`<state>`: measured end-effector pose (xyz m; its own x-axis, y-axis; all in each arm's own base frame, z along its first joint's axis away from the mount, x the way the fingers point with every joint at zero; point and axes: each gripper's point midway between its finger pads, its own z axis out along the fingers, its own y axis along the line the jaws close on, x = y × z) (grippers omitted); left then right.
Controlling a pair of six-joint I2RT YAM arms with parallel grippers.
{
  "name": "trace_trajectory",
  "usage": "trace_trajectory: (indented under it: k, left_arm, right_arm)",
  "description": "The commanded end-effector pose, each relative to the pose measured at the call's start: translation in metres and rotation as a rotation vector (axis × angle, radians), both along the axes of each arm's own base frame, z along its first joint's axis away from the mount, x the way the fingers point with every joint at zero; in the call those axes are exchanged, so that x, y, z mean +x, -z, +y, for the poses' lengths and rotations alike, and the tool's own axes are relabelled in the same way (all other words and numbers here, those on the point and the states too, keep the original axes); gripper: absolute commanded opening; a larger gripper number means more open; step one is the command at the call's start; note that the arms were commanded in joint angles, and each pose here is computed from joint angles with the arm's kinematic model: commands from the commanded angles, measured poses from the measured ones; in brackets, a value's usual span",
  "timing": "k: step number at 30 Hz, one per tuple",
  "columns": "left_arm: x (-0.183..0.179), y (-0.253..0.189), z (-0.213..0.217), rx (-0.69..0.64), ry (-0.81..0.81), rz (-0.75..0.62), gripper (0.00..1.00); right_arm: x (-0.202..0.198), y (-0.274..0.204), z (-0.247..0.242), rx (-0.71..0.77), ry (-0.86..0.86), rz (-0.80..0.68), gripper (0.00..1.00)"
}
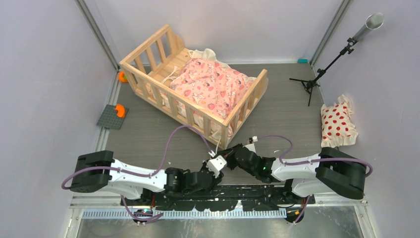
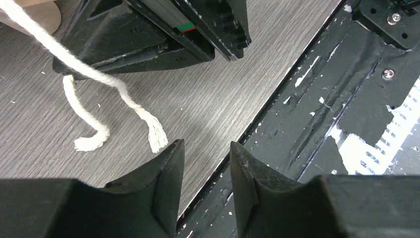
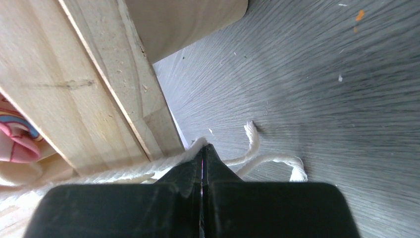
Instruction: Set up the pet bed
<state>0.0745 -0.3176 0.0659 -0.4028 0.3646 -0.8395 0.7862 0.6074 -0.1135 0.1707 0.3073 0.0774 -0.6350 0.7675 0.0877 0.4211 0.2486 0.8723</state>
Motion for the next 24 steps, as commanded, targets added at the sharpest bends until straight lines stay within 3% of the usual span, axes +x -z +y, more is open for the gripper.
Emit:
trace_trajectory:
  k: [1, 7, 15, 24]
  left_arm:
    - [0.005, -0.017, -0.012, -0.052, -0.021, -0.025, 0.42]
    - [0.015, -0.03, 0.008, -0.051, -0.069, -0.068, 0.43]
    - [0.045, -0.048, 0.074, -0.086, -0.243, -0.18, 0.45]
    - [0.056, -0.04, 0.084, -0.136, -0.189, -0.258, 0.55]
  right_arm:
    - [0.005, -0.016, 0.011, 0.09, -0.001, -0.009, 0.01]
    - [0.006, -0.01, 0.011, 0.087, 0.002, 0.001, 0.0]
    - [0.008, -0.009, 0.009, 0.077, 0.003, 0.005, 0.01]
    - [0.008, -0.011, 0.015, 0.074, -0.018, 0.008, 0.01]
